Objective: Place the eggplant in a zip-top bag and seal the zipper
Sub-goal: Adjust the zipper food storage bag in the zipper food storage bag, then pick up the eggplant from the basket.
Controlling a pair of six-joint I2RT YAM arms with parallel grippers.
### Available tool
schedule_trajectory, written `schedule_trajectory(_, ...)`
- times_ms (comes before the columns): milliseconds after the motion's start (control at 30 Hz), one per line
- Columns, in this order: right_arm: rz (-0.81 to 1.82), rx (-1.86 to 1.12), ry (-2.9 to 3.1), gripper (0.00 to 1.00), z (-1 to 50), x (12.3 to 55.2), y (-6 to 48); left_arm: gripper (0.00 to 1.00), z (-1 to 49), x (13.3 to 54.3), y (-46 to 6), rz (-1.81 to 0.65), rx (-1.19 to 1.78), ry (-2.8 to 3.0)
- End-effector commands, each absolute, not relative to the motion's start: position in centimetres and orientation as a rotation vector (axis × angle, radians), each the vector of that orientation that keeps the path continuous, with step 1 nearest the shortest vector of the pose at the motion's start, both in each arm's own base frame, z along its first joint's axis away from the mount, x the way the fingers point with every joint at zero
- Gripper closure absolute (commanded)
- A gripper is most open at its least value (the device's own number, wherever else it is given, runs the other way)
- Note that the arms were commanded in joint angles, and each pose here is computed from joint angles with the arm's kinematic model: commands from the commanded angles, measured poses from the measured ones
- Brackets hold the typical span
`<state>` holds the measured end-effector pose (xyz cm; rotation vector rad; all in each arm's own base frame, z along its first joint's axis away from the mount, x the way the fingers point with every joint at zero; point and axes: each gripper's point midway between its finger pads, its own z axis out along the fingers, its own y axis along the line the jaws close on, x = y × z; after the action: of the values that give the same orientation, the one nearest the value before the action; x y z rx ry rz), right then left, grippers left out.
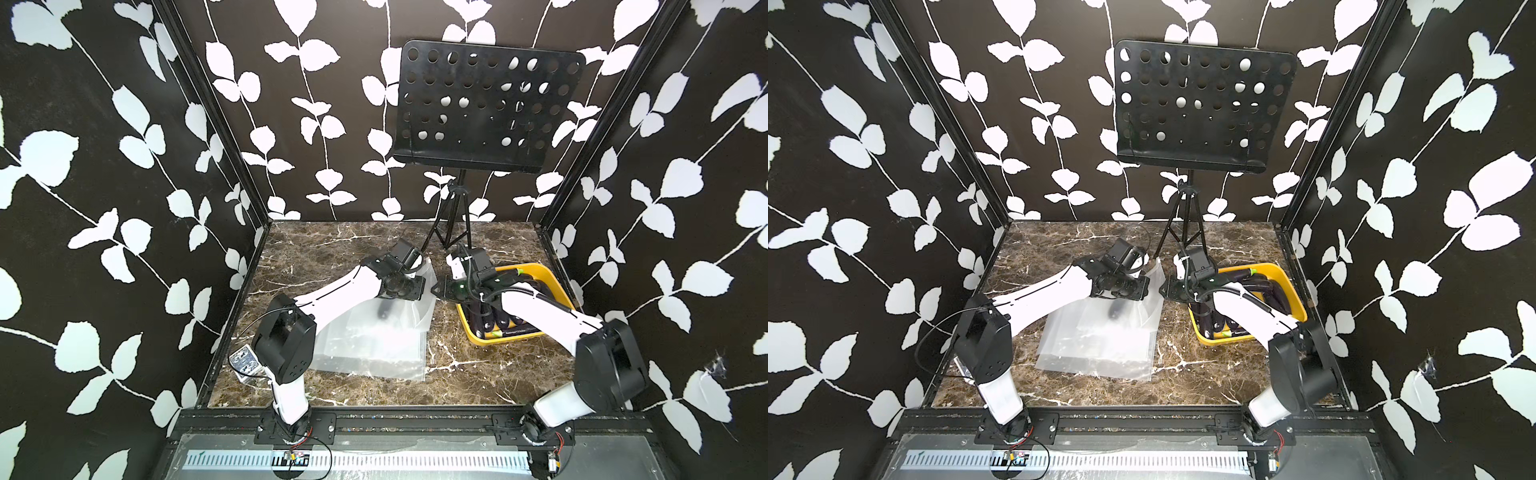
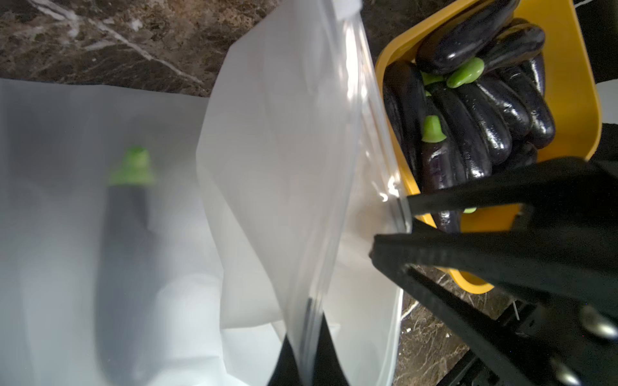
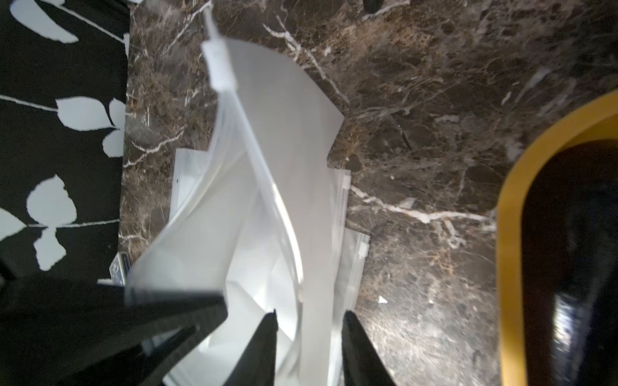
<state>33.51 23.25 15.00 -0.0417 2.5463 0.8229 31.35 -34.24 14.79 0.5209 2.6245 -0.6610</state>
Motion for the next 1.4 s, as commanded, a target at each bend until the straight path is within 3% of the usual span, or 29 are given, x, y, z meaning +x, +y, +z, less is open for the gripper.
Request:
schedule_trajectory(0,0.804,-0.047,2.467,0.59,18.6,33.2,21.5,1.00,15.9,31.4,-35.0,-0.713,0.527,2.587)
schedule_trajectory(100,0.880,-0.025,2.407,0.54,20.6,32.9,21.2,1.00,14.9,31.4,-35.3,-0.726,0.526,2.609)
schedule_trajectory(233,0.742,0.027,2.428,0.53,20.5,32.8,18.7,1.00,14.9,31.5,-35.7,-0.743,0.530,2.600)
schedule_trajectory(433,0.279,0.096,2.630,0.59,14.4,32.7,11.6,1.00,16.3,31.6,-35.9,-0.767,0.545,2.568)
schedule_trajectory(933,0.129,0.085,2.798,0.55,6.7,31.5,10.2,1.00,16.5,31.2,-35.6,-0.780,0.544,2.557)
schedule_trajectory(1133,0.145,0.087,2.824,0.65,5.3,31.5,10.5,1.00,16.5,31.1,-35.5,-0.774,0.544,2.559)
schedule_trajectory(1233,0.162,0.087,2.803,0.75,5.8,31.8,10.7,1.00,16.4,31.1,-35.5,-0.776,0.544,2.558)
schedule_trajectory(1367,0.233,0.099,2.731,0.79,9.1,32.4,11.4,1.00,16.1,31.2,-35.4,-0.762,0.543,2.566)
